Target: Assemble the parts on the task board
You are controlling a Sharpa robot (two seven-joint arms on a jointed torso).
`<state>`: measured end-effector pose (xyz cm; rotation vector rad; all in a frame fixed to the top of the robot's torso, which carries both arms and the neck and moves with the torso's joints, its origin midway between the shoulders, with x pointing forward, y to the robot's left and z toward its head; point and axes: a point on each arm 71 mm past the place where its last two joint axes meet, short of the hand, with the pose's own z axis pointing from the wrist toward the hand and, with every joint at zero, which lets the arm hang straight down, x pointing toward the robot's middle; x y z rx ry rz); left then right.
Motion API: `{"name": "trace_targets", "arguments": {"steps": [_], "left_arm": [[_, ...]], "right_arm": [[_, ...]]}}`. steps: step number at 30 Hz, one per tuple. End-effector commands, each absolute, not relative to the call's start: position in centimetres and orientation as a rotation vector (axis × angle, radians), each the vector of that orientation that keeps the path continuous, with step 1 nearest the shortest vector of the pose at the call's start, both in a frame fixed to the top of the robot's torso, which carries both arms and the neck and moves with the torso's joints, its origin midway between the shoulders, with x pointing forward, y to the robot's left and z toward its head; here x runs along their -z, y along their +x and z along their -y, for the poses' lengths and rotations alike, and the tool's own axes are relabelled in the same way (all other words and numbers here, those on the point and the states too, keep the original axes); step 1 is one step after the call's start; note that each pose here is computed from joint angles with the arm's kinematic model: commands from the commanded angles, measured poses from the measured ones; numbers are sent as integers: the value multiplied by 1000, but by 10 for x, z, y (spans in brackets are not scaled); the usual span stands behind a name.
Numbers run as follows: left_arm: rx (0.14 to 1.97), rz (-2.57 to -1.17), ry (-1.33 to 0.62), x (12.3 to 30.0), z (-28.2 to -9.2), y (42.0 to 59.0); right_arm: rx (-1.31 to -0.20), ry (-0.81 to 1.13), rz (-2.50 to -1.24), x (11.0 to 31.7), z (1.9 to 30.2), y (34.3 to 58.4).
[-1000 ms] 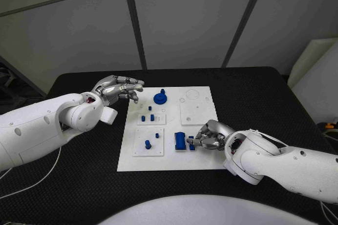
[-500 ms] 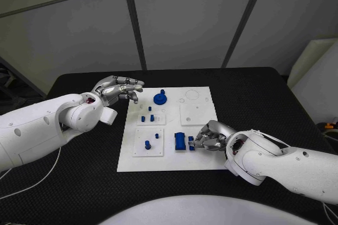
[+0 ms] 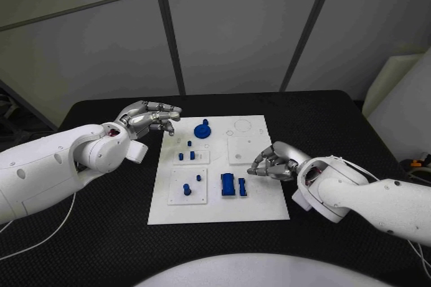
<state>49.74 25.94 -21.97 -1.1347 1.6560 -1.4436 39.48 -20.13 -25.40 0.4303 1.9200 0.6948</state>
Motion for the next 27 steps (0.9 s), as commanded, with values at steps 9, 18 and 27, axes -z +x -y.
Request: {"name": "trace_targets", "arguments": {"steps": [9,18,27], "left_arm": [[1394,-1343,-1261,216,-281,512],[1318,-1171,-1363,229,-285,529],[1307,-1219,-1371,239,-273,534]], "right_arm": [[-1153,921,-1599,228,231,477],[-1210,1085,-1447,242,235,533],[-1147,1080,-1466,251,226,545]]}}
